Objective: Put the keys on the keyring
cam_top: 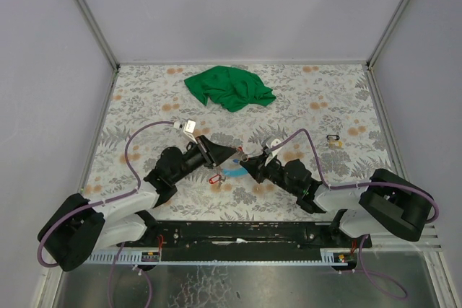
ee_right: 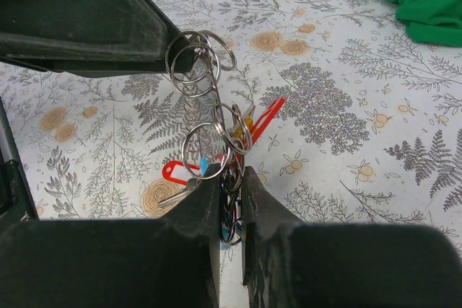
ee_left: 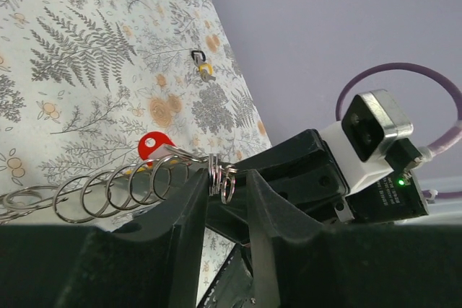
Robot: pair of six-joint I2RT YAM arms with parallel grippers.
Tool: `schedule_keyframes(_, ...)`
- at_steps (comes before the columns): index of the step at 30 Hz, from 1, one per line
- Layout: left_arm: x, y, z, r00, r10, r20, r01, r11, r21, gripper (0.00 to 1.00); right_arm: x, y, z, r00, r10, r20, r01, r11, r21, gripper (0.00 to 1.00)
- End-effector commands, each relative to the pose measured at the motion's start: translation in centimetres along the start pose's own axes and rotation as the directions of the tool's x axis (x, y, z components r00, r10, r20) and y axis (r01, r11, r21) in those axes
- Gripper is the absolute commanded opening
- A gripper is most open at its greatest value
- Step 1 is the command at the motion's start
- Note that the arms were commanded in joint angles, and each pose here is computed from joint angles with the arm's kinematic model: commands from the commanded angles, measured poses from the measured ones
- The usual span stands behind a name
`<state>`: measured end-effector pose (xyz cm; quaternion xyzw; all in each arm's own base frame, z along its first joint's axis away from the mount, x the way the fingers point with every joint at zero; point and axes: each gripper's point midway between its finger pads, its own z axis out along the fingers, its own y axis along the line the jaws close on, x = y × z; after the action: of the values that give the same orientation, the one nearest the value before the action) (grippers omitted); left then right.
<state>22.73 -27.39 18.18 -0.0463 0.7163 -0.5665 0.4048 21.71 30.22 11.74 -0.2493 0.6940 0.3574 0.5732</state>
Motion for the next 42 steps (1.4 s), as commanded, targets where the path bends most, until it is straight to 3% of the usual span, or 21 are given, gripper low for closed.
schedule_keyframes(1,-0.9,-2.2,-0.2,1.000,0.015,0.023,-0.017,0.996,0.090,0.25,-3.8,1.1,0.3,0.989,0.022,0.146,-0.016,0.999,-0.041,0.00)
schedule_keyframes(23,-0.5,-0.6,-0.1,1.000,0.024,0.014,-0.025,0.999,0.022,0.14,-3.4,1.3,0.4,0.991,0.019,0.133,-0.012,0.998,-0.053,0.00)
schedule_keyframes(32,-1.5,-0.6,-0.4,0.990,0.139,0.035,-0.139,0.990,-0.018,0.04,-2.9,1.1,0.3,0.993,0.008,0.115,-0.002,0.999,-0.046,0.00)
schedule_keyframes(42,-0.9,-0.5,-0.1,0.968,0.249,-0.010,-0.249,0.968,0.009,0.00,-2.3,1.5,0.4,0.995,-0.018,0.094,0.024,0.997,-0.073,0.01)
